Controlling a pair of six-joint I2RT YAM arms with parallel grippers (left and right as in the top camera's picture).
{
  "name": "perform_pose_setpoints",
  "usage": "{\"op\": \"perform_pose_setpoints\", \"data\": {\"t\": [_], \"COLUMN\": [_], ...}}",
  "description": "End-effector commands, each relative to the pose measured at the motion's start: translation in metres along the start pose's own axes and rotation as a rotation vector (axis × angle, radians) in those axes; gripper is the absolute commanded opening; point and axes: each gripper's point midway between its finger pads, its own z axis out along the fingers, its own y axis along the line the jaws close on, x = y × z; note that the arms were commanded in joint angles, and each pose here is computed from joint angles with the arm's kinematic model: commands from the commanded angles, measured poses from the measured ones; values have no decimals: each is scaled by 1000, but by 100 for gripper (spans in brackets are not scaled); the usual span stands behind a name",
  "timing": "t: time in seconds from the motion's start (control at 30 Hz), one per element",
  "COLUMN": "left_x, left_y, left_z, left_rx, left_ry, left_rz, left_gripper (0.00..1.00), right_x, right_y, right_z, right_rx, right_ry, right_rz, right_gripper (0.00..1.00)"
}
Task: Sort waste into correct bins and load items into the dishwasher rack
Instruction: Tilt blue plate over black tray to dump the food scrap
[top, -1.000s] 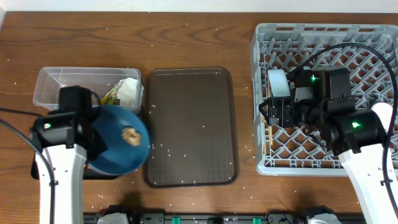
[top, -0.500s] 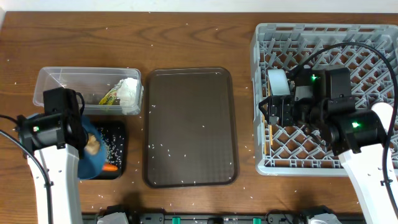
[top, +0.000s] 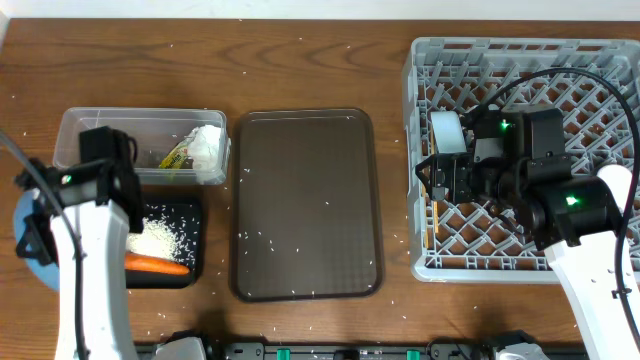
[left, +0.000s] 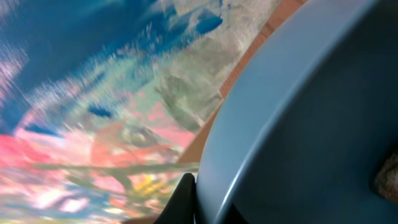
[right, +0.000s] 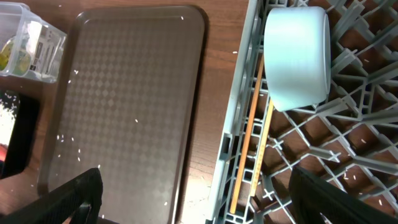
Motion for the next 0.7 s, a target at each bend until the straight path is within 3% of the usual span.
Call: {"op": "perform_pose_setpoints", "data": {"t": [0.0,0.33,0.53,0.67], "left_x": [-19,-28,-26,-33], "left_y": [7,1,-10,-4], "left_z": [-9,-14,-21,-38], "left_rx": [-96,-122,-25,60], "left_ry": [-74,-112,-119,-186], "left_rz": [56,75,36,-81], "left_gripper": [6,6,6,6], "right_x": [-3,-2,0,-1], "right_y": [3,3,2,3], "right_z": [-2,-2,-2,-3], "right_rx": [-3,-3,-2,-2], "right_ry": [-7,-7,1,-5], "right_rz": [6,6,8,7], "right_gripper": [89,90,89,88]}}
